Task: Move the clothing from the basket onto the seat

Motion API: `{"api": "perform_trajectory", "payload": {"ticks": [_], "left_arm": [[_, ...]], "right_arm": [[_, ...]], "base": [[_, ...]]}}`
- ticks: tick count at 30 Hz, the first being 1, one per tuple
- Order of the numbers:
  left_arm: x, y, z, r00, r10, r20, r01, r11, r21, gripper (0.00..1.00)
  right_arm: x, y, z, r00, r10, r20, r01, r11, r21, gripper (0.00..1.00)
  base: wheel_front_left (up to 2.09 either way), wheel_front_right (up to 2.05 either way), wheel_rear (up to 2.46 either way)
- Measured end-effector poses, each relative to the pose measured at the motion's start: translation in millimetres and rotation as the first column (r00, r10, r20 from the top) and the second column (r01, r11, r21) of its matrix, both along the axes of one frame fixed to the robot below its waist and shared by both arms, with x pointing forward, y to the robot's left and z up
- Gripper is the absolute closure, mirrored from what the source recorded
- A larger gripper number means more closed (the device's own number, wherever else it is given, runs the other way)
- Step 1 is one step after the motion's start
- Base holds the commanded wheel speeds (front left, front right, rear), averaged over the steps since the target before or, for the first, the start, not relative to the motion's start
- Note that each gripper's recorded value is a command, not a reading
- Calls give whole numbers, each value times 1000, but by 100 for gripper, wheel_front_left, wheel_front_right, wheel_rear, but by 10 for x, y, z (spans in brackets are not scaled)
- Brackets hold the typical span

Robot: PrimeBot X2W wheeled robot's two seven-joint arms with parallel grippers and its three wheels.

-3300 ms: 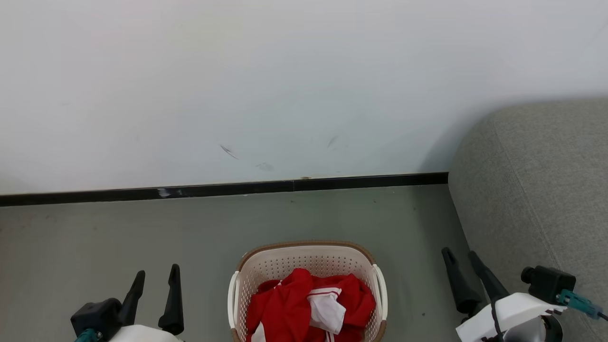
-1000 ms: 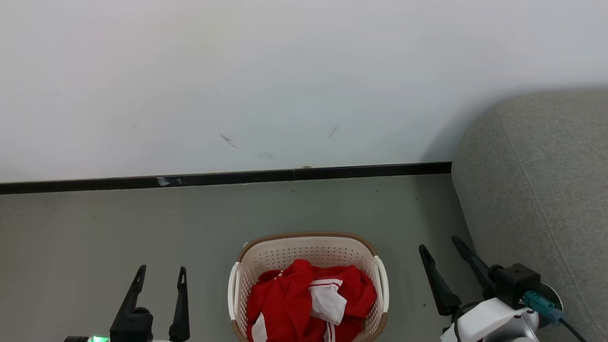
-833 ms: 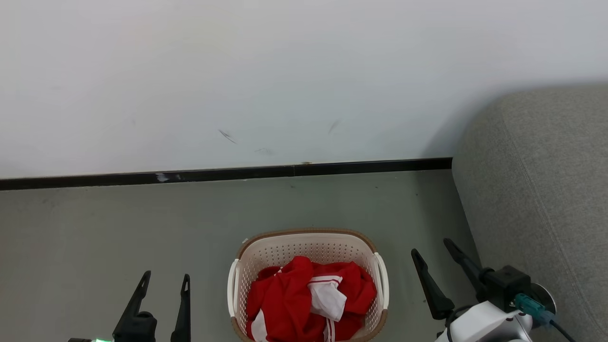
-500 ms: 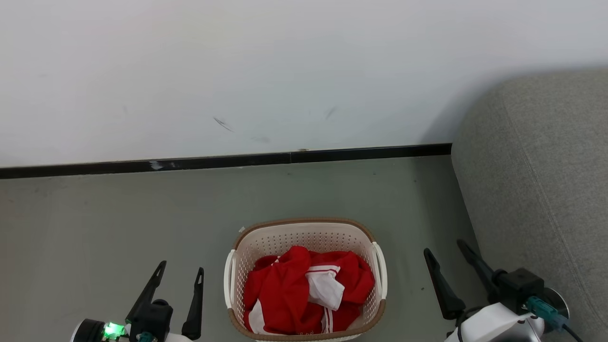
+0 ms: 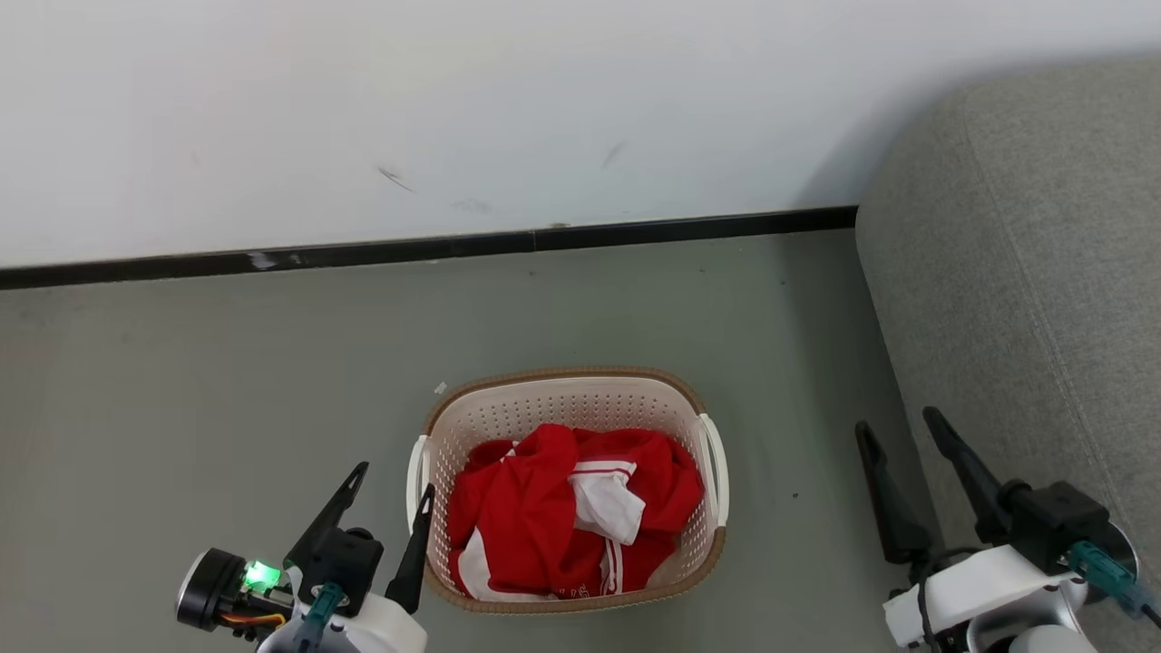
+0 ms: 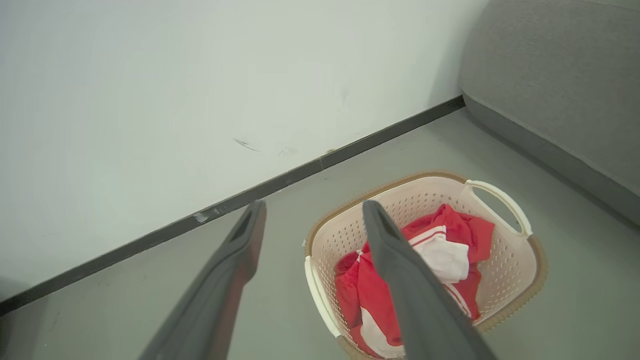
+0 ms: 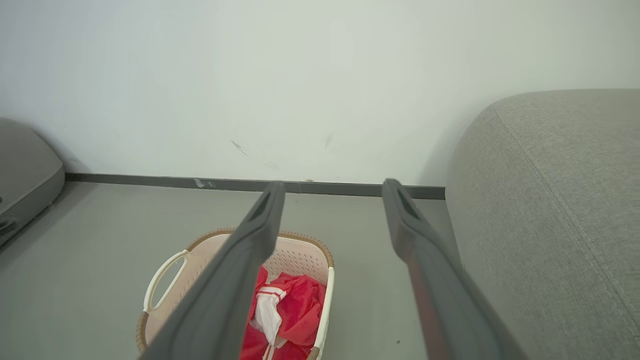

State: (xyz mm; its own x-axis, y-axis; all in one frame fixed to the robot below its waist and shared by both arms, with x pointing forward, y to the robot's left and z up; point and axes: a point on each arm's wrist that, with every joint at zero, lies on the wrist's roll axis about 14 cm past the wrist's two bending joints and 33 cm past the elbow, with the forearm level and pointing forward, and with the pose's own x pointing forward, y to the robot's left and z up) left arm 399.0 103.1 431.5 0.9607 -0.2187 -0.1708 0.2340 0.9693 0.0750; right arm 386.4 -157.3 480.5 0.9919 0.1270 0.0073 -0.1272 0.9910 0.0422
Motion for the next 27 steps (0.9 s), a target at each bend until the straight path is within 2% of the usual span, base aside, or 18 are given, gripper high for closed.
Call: {"api": "perform_trajectory", "payload": {"ticks": [11, 27], "left_arm": [[209, -284, -465, 987, -104, -123, 111, 993, 48, 0], [671, -735, -940, 954, -230, -191, 240, 970, 31, 0]], "right_arm": [[190, -196, -38, 998, -56, 4, 56, 998, -17, 0], [565, -340, -94, 996, -86, 31, 88, 995, -47, 0]], "base": [[0, 0, 0], [0, 0, 0]]}}
